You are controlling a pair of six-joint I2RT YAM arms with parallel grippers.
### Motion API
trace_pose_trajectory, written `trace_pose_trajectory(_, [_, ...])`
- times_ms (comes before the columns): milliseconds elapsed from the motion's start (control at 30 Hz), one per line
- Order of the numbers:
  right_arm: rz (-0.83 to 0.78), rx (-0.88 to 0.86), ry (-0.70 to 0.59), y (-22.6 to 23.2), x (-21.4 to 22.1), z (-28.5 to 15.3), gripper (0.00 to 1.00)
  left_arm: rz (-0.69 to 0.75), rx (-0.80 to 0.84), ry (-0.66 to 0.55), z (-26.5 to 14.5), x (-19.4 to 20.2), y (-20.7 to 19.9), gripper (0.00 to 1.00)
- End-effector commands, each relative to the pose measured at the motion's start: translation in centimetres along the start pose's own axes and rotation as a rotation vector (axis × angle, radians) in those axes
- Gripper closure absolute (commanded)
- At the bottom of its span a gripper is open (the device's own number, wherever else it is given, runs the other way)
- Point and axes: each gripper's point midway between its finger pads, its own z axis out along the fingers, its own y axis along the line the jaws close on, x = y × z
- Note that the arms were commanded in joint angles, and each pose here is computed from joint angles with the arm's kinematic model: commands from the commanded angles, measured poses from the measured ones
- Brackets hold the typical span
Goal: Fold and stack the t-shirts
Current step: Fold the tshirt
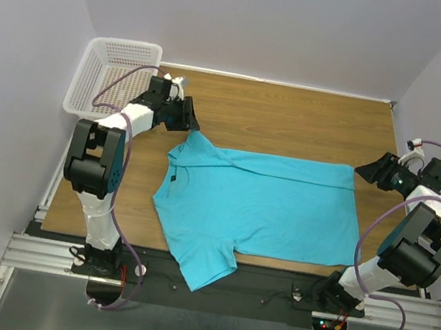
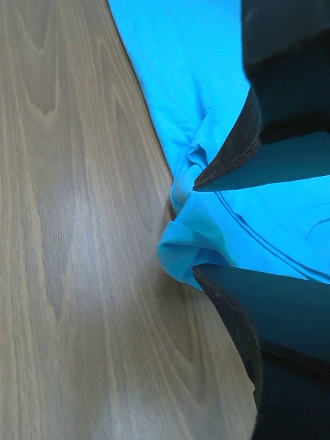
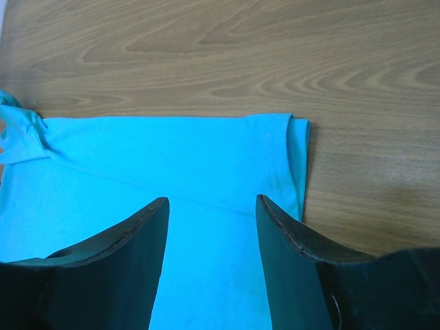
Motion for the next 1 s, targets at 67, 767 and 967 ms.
trace_pose_trajectory(67, [-0.013, -0.008, -0.011, -0.1, -0.2, -0.2, 0.41, 0.039, 0.07, -0.036, 0.0, -2.3, -2.2, 0.48])
trace_pose_trajectory(767, [-0.02, -0.01, -0.014, 0.1, -0.3, -0.3, 0.4, 0.042, 0.022, -0.031, -0.5, -1.8, -1.5, 1.0])
trace_pose_trajectory(967, [-0.023, -0.016, -0.013, 0.2, -0.3, -0.3, 0.4, 0.014, -0.021, -0.082, -2.1, -1.6, -0.8, 1.0])
